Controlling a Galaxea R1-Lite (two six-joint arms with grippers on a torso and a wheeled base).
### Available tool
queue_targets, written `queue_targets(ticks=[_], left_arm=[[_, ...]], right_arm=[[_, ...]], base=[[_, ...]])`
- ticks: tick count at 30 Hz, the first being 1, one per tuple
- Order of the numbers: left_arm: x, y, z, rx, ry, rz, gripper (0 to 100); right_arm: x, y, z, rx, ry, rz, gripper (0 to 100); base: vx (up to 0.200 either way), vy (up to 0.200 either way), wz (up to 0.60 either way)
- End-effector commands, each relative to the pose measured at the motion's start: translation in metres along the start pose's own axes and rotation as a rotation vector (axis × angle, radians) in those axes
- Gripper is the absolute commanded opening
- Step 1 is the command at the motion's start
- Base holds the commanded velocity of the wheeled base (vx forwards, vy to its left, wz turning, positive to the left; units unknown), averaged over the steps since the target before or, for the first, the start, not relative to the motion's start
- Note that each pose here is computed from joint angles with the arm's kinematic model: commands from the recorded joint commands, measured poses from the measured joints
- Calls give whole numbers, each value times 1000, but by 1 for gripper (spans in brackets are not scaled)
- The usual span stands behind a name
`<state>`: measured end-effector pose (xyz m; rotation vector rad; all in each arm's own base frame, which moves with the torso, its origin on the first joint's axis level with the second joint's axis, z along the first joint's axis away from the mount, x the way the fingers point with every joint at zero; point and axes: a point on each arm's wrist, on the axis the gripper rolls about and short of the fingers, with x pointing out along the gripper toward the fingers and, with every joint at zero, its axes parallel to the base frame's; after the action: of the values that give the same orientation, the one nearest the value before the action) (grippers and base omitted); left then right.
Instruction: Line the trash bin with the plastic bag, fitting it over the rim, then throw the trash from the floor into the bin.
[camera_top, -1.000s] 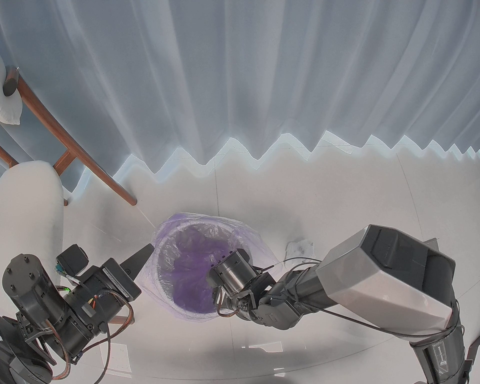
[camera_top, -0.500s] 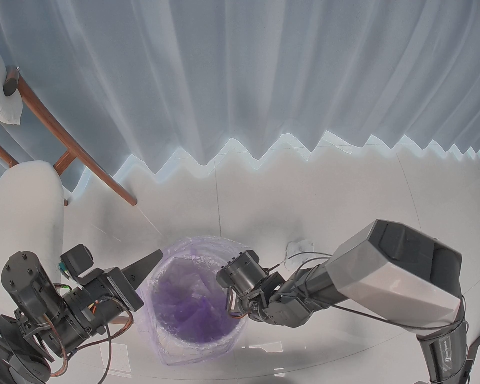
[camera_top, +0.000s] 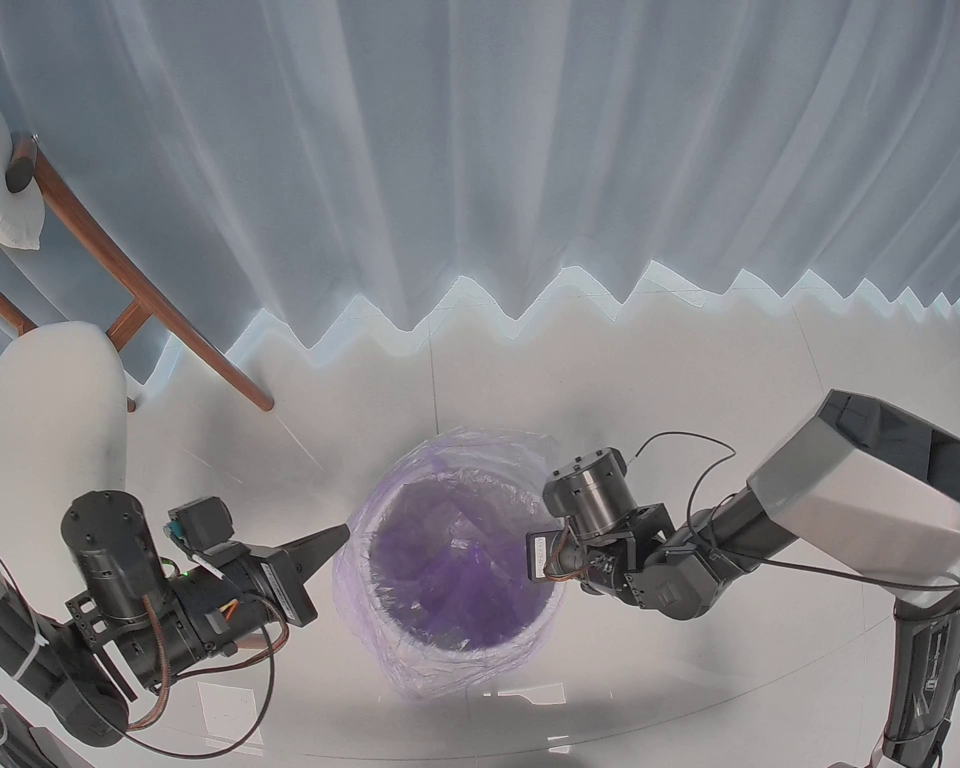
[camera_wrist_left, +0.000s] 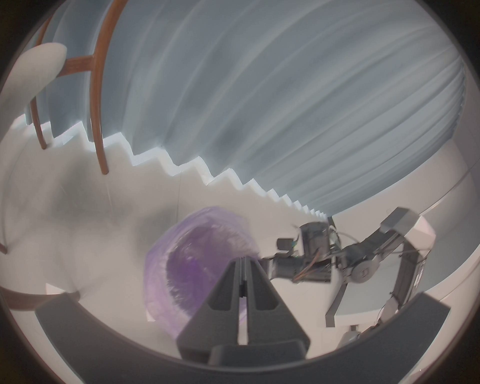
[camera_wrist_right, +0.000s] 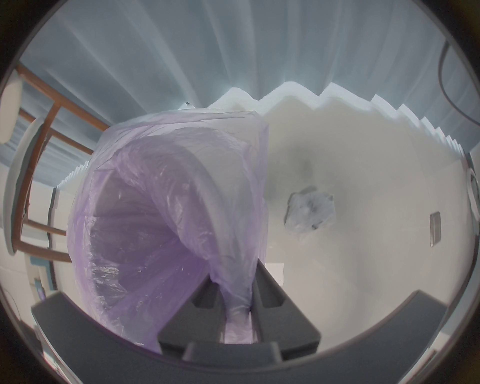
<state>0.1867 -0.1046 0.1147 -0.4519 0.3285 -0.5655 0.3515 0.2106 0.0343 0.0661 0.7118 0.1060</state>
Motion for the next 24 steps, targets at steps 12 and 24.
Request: queue_targets(ticks=[12,24], left_arm=[[34,58,-67,-73,386,280,0],[29,56,-69,-148,382,266,0]], right_arm=[[8,-43,-15,-56,-18,12,0],[15,-44,-18,-52,-10,5,0]], base=[[0,0,0],[0,0,0]])
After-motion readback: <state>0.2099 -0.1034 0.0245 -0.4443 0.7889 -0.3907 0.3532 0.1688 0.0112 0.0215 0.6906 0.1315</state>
